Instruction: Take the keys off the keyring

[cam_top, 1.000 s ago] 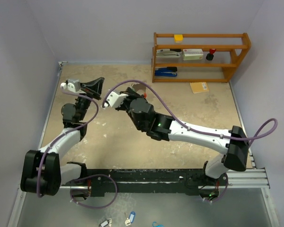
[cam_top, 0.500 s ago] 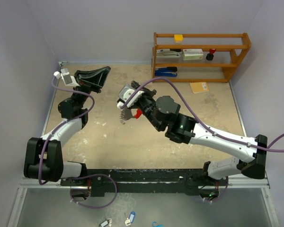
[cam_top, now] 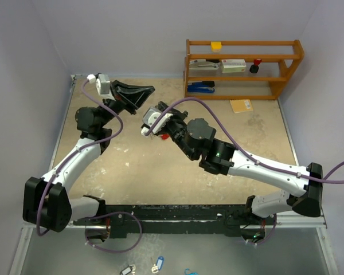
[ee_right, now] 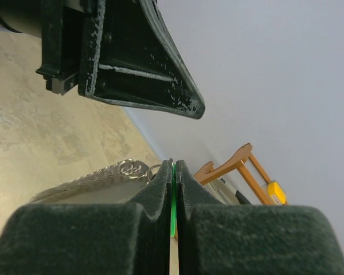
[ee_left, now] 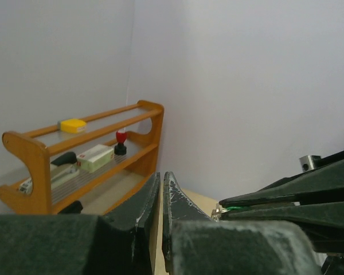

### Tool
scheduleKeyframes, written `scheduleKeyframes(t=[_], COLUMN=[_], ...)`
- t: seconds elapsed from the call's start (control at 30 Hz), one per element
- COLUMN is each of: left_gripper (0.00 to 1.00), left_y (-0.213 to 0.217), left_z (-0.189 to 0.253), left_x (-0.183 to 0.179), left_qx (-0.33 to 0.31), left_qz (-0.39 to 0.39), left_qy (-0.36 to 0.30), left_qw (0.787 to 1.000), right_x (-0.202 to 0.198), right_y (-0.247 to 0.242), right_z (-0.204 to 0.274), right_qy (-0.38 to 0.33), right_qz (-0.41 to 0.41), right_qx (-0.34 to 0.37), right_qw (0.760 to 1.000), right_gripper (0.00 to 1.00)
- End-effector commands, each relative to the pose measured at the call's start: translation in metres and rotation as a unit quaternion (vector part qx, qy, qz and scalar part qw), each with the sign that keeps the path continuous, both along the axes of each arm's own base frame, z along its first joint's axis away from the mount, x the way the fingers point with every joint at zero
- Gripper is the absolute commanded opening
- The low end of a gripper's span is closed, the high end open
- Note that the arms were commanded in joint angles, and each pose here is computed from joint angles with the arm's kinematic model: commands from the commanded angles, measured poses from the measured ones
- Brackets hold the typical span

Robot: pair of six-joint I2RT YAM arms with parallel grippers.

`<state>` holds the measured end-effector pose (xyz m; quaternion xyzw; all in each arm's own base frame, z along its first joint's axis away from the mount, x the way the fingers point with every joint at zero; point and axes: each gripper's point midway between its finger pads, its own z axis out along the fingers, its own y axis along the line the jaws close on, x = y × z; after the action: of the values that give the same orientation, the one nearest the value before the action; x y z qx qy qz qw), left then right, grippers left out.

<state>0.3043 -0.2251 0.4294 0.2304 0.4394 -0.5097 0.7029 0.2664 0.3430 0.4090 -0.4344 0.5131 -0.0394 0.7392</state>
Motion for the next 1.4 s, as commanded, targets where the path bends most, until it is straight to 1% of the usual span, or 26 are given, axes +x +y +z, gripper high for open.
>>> scheduleKeyframes(t=[0.0, 0.1, 0.37, 0.63, 0.83, 1.17, 1.37], left_gripper=[0.01, 0.01, 0.01, 0.01, 0.02, 0.01, 0.01], left_y=[0.002, 0.0, -0.014, -0.018, -0.02, -0.031, -0.036], left_z=[-0.019, -0.022, -0.029, -0.017, -0.004, -0.014, -0.02], left_x=[0.013, 0.011, -0.011, -0.025, -0.044, -0.051, -0.047], left_qx=[0.054, 0.061, 0.059, 0.036, 0.009, 0.016, 0.02], left_qz=[0.045, 0.039, -0.038, -0.072, -0.119, -0.147, -0.15], left_qy=[0.014, 0.014, -0.006, -0.032, -0.053, -0.042, -0.032], left_qw=[0.997, 0.997, 0.998, 0.996, 0.991, 0.988, 0.988], right_x=[-0.006, -0.008, -0.011, -0.012, -0.012, -0.012, -0.013], right_y=[-0.017, -0.02, -0.024, -0.022, -0.022, -0.021, -0.02], right_z=[0.04, 0.043, 0.046, 0.046, 0.045, 0.048, 0.049], right_qy=[-0.038, -0.041, -0.048, -0.049, -0.047, -0.051, -0.053], right_qz=[-0.002, 0.001, 0.004, 0.01, 0.011, 0.011, 0.014], right_qx=[0.054, 0.056, 0.054, 0.052, 0.052, 0.055, 0.057], right_qw=[0.998, 0.998, 0.997, 0.997, 0.997, 0.997, 0.997], right_gripper=[0.0, 0.0, 0.0, 0.0, 0.0, 0.0, 0.0])
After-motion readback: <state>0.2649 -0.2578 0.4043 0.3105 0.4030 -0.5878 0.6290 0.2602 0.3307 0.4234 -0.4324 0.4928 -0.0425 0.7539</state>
